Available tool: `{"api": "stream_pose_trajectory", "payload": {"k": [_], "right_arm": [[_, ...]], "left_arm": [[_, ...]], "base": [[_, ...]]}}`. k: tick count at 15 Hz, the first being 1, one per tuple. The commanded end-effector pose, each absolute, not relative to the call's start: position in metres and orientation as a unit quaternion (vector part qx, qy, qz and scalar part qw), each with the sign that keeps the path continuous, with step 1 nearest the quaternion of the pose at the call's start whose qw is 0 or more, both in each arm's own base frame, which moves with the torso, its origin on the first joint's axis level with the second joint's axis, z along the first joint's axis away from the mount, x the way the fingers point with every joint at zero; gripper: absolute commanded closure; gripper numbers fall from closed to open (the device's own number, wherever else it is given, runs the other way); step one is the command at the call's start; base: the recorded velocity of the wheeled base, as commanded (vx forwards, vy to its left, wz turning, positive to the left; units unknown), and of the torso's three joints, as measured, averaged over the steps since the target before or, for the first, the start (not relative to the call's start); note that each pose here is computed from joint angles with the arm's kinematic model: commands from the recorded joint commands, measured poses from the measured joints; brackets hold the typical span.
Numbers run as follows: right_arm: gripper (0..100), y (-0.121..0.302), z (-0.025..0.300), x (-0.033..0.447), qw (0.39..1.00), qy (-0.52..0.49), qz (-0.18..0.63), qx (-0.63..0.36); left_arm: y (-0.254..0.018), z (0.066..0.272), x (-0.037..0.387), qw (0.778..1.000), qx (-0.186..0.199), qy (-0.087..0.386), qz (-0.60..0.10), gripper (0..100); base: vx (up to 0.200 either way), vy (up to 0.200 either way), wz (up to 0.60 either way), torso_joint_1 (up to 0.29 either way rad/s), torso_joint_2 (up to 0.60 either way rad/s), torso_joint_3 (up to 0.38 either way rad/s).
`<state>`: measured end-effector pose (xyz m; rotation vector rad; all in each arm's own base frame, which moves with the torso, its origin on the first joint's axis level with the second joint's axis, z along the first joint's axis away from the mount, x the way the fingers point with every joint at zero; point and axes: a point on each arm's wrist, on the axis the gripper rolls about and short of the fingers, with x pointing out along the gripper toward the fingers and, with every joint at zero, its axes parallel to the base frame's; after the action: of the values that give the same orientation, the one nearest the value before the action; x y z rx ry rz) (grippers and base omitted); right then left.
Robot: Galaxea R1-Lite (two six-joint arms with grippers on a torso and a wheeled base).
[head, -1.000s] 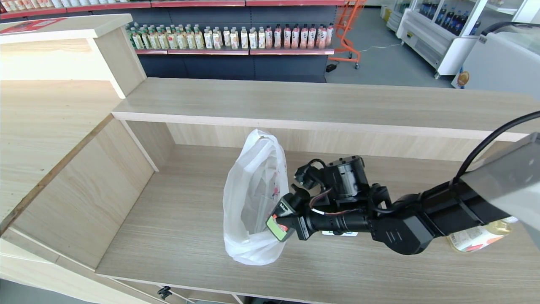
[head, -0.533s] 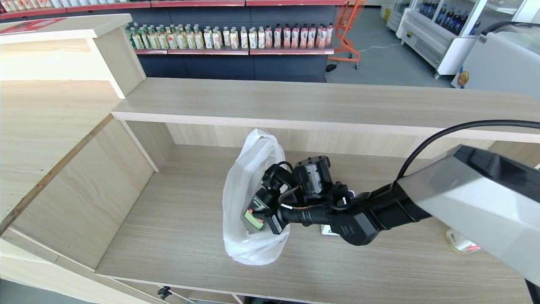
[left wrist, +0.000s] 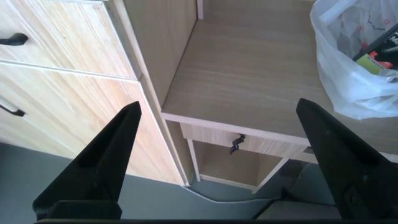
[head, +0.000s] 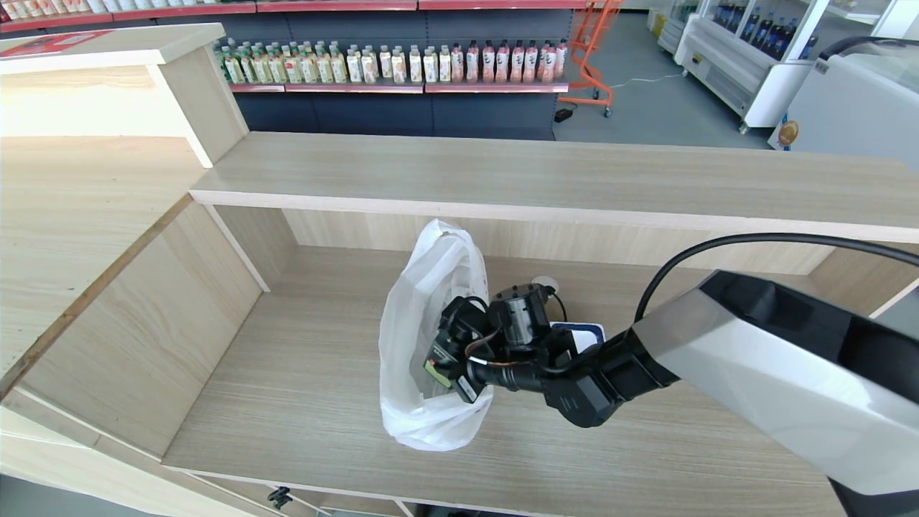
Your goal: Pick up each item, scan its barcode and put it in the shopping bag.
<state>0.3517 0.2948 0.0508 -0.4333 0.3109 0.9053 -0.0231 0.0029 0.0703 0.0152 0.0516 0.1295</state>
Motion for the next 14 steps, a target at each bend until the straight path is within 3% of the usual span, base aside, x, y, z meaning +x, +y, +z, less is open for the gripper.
{"api": "stream_pose_trajectory", "payload": {"k": [1, 5, 6, 9, 13, 14], "right_arm": [[100, 0.296, 0.042, 0.353, 0.867, 0.156, 0.422, -0.215], [100, 0.292, 0.039, 0.358, 0.865, 0.147, 0.417, -0.237], [0, 0.290, 0.038, 0.358, 0.865, 0.143, 0.416, -0.240], [0, 0.288, 0.046, 0.357, 0.871, 0.140, 0.413, -0.226], [0, 0.266, 0.104, 0.331, 0.903, 0.178, 0.386, -0.052], [0, 0.243, 0.120, 0.315, 0.908, 0.188, 0.374, -0.025]], "left_arm": [[0.003, 0.070, -0.023, 0.998, 0.008, 0.026, 0.065, 0], [0.003, 0.070, -0.023, 0.998, 0.007, 0.026, 0.065, 0], [0.003, 0.070, -0.023, 0.998, 0.008, 0.026, 0.065, 0], [0.003, 0.070, -0.023, 0.998, 0.008, 0.026, 0.065, 0], [0.003, 0.070, -0.023, 0.998, 0.008, 0.026, 0.065, 0], [0.003, 0.070, -0.023, 0.998, 0.008, 0.026, 0.065, 0]], "base": [[0.000, 0.000, 0.00, 0.000, 0.00, 0.000], [0.000, 0.000, 0.00, 0.000, 0.00, 0.000], [0.000, 0.000, 0.00, 0.000, 0.00, 0.000], [0.000, 0.000, 0.00, 0.000, 0.00, 0.000], [0.000, 0.000, 0.00, 0.000, 0.00, 0.000], [0.000, 0.000, 0.00, 0.000, 0.00, 0.000]]}}
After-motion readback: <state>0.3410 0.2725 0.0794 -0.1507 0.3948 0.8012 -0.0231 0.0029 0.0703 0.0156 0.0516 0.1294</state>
